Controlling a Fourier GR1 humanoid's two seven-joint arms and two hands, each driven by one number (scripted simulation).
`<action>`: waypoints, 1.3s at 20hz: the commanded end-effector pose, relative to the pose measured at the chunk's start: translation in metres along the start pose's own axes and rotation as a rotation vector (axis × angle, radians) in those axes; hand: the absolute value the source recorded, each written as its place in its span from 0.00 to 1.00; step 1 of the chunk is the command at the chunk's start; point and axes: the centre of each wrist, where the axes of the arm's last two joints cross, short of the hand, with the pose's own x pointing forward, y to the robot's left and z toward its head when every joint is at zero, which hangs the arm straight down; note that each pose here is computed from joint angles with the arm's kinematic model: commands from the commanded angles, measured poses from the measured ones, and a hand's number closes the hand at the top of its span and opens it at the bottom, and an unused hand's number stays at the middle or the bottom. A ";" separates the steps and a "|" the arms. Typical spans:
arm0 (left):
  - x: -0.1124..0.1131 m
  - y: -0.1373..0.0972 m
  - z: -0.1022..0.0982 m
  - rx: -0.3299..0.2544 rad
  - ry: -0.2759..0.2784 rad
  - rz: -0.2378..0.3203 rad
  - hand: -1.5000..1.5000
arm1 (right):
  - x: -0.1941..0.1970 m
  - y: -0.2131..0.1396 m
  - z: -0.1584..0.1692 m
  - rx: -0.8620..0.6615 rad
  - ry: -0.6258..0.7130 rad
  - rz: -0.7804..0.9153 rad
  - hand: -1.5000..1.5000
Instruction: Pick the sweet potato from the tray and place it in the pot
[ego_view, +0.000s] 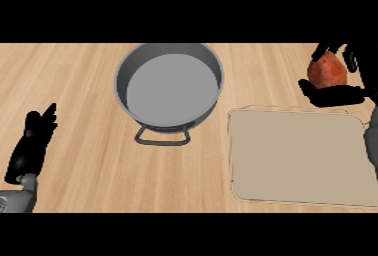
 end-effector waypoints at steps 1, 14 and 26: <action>-0.004 0.010 0.005 -0.003 0.006 0.015 0.50 | 0.030 -0.042 -0.016 -0.117 -0.105 -0.081 1.00; 0.005 0.017 0.003 -0.031 0.004 0.003 0.50 | 0.161 -0.031 -0.072 0.047 -0.104 -0.107 1.00; 0.002 0.000 0.003 -0.038 -0.008 -0.001 0.50 | 0.189 0.054 -0.119 0.301 -0.042 -0.100 1.00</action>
